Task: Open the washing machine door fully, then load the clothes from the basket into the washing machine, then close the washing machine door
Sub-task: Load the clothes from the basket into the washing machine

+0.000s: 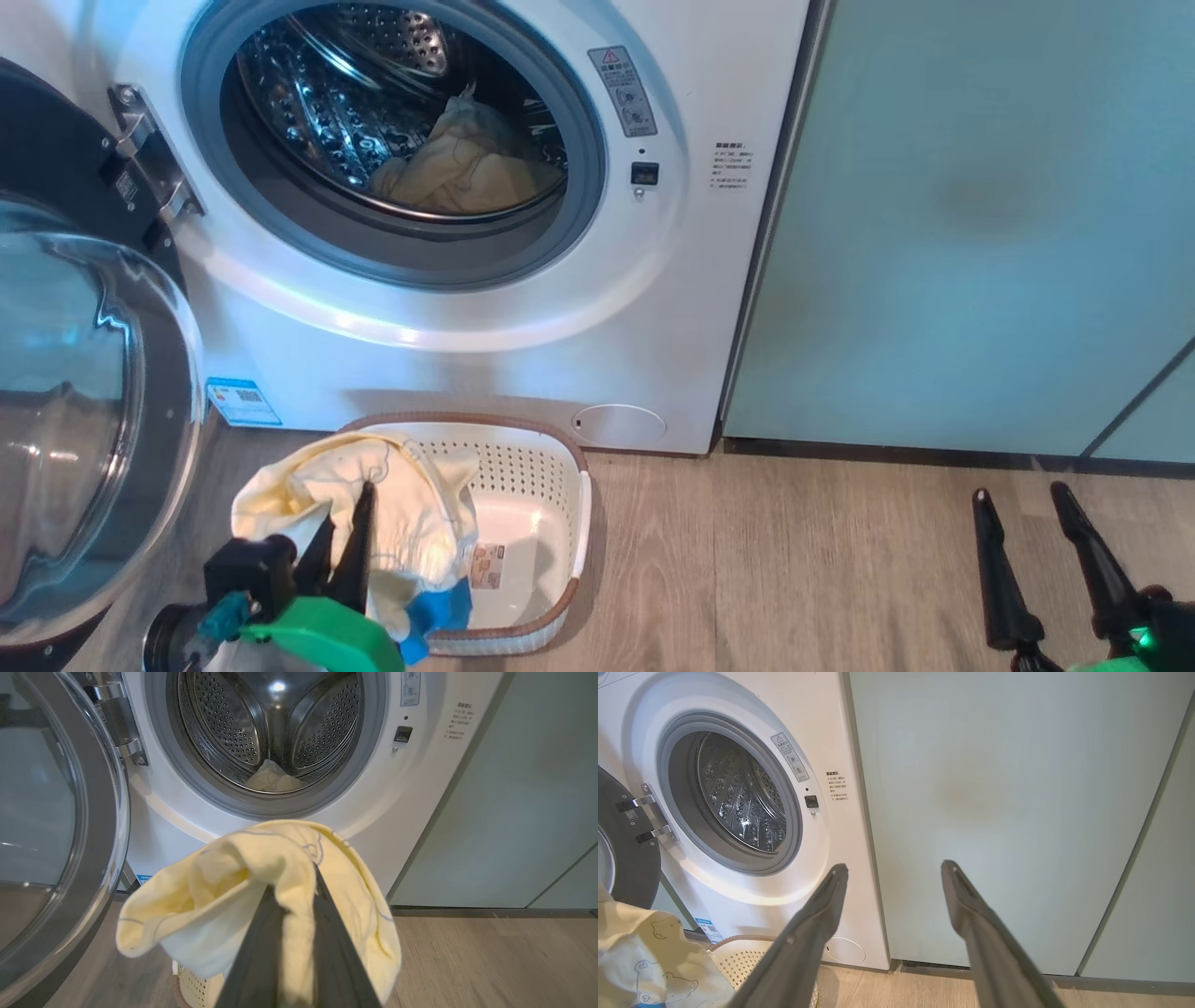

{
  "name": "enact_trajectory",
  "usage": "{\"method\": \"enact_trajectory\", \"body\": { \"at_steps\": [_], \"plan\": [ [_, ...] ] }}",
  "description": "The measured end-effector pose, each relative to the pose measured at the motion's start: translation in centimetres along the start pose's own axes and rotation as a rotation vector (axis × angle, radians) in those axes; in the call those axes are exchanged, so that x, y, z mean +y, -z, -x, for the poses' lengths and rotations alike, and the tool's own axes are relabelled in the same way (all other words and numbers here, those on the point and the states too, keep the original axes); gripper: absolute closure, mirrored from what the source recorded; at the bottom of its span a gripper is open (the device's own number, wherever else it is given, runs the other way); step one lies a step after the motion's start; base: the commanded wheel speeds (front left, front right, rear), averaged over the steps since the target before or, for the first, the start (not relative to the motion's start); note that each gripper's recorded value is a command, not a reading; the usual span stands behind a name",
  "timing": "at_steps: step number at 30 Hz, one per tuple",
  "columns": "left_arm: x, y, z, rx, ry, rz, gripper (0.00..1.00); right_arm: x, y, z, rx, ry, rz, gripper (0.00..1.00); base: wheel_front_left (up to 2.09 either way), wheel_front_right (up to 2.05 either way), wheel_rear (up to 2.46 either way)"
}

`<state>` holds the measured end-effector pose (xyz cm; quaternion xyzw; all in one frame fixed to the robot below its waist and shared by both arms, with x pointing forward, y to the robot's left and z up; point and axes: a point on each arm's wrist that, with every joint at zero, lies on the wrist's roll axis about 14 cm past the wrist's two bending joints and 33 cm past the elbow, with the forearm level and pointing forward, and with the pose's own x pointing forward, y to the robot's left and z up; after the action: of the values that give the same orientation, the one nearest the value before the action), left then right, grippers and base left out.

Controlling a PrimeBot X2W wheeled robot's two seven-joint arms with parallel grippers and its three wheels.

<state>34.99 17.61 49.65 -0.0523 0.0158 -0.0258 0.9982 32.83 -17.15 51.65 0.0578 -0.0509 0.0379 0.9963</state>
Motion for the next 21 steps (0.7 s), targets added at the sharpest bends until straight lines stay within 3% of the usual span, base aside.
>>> {"method": "enact_trajectory", "body": {
  "at_steps": [21],
  "plan": [
    [-0.41,0.01,-0.36,0.007,0.016,0.005,1.00,0.10,0.21,0.21,0.007,0.002,-0.012,0.00,0.00,0.00,0.00]
  ]
}}
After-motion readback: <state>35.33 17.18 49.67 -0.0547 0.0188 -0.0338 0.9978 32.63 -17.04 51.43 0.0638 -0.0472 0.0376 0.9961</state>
